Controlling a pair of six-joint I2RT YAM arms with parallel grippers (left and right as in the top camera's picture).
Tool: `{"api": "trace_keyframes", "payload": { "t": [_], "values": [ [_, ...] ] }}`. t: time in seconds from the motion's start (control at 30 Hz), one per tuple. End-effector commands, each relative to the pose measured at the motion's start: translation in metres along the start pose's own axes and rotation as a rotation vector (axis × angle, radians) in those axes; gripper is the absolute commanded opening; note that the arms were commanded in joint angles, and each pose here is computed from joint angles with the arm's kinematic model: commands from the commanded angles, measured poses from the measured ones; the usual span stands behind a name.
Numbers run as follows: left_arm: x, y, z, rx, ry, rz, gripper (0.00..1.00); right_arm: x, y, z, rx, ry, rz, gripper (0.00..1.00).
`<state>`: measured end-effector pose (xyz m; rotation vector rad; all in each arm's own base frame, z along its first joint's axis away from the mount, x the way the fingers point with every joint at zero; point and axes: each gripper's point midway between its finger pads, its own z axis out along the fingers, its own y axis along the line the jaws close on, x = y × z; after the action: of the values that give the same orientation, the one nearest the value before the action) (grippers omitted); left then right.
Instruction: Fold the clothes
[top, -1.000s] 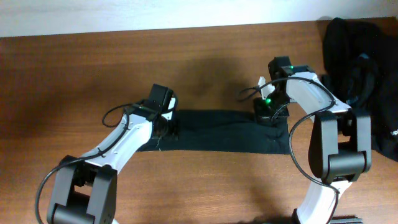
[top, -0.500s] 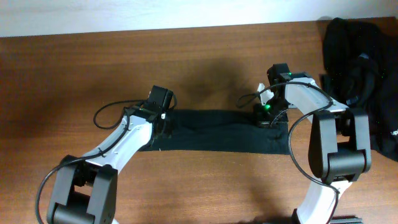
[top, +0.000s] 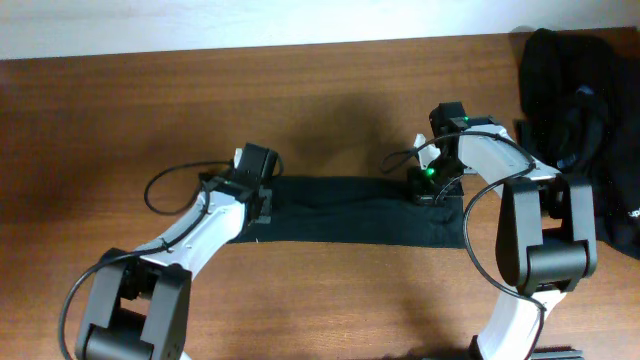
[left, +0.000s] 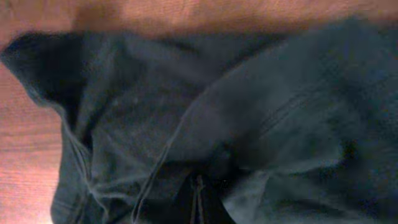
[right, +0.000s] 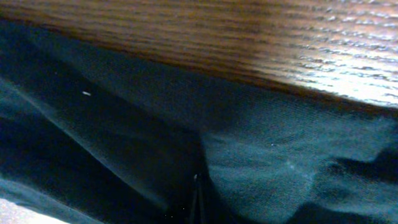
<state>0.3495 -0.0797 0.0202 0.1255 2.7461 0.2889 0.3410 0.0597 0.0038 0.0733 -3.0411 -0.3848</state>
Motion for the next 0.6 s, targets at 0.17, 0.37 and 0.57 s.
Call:
{"api": "trace_keyframes", "payload": {
  "t": [0.17, 0.37, 0.57],
  "values": [
    [0.024, 0.017, 0.016, -0.080, 0.000, -0.012, 0.08, 0.009, -0.007, 0.004, 0.045, 0.035, -0.011, 0.05],
    [0.017, 0.051, 0.019, -0.178, -0.017, -0.075, 0.08, 0.011, -0.013, 0.003, 0.078, 0.043, -0.008, 0.05],
    [-0.006, 0.072, 0.010, -0.190, -0.059, -0.150, 0.08, 0.011, -0.014, 0.003, 0.081, 0.042, -0.008, 0.06]
  ]
}}
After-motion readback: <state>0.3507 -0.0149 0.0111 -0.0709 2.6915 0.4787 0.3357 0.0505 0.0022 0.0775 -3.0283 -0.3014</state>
